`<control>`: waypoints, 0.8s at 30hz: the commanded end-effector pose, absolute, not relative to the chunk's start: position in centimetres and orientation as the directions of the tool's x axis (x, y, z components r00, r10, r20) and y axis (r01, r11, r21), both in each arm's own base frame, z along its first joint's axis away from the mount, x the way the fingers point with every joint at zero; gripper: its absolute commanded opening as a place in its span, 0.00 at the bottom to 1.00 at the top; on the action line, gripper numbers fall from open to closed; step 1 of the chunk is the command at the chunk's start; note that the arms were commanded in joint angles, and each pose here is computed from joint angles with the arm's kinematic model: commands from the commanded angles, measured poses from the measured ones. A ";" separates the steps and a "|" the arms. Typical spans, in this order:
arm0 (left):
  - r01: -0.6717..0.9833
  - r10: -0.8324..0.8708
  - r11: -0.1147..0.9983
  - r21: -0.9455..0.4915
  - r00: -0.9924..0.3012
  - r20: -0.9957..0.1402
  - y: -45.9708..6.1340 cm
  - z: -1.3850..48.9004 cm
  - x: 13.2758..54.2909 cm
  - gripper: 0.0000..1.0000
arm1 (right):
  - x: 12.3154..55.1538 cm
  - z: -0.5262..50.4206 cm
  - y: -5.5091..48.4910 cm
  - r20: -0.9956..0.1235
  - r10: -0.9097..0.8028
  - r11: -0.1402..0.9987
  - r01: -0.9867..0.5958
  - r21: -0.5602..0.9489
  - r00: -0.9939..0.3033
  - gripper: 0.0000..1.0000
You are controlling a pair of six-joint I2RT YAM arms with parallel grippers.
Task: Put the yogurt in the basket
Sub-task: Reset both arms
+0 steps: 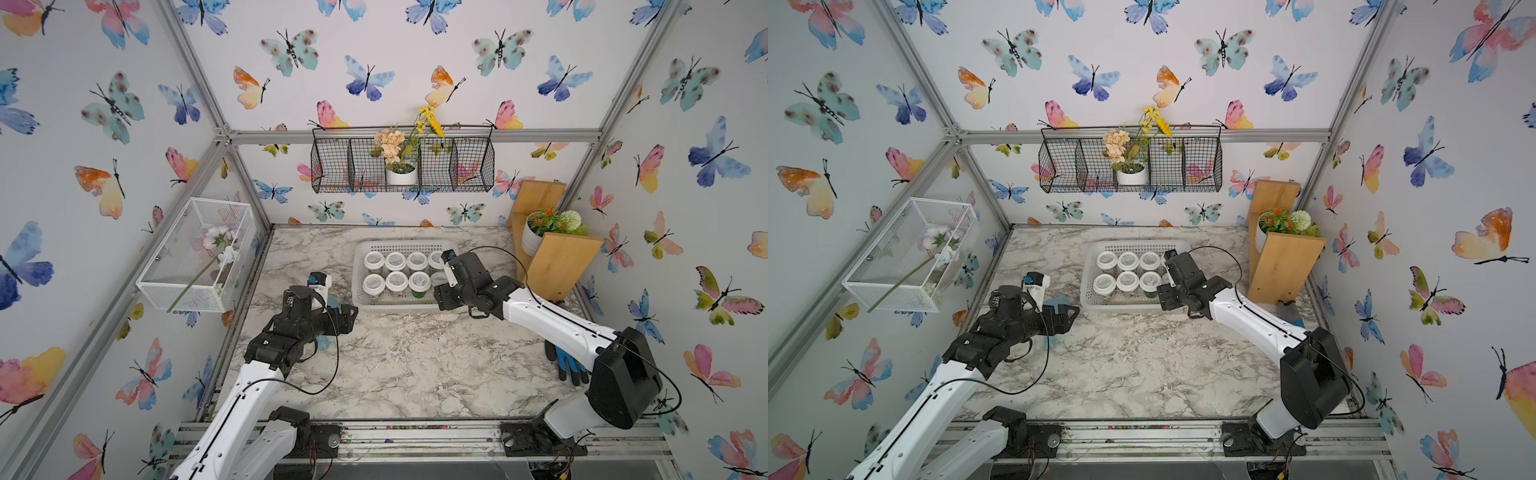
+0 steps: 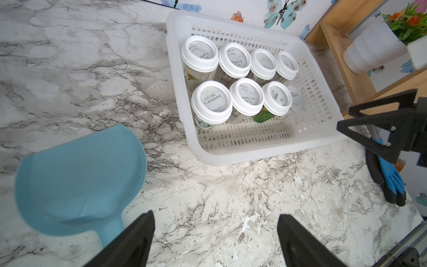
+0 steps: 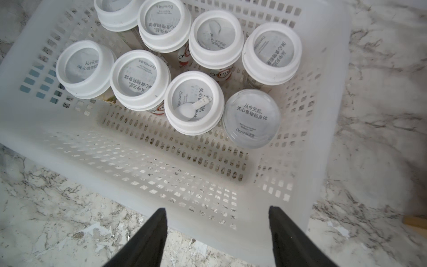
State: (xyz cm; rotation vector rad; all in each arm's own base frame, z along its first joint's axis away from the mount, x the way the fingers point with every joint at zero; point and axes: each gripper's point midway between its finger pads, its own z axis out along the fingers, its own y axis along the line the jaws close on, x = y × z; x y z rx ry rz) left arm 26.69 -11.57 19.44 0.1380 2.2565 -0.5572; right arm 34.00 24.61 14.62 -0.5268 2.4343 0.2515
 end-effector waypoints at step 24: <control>0.190 -0.193 0.925 -0.330 -0.513 -0.836 -10.4 23.5 32.1 0.99 | 35.7 19.5 24.1 -0.684 -0.291 0.912 -0.411 0.014 -0.669 0.92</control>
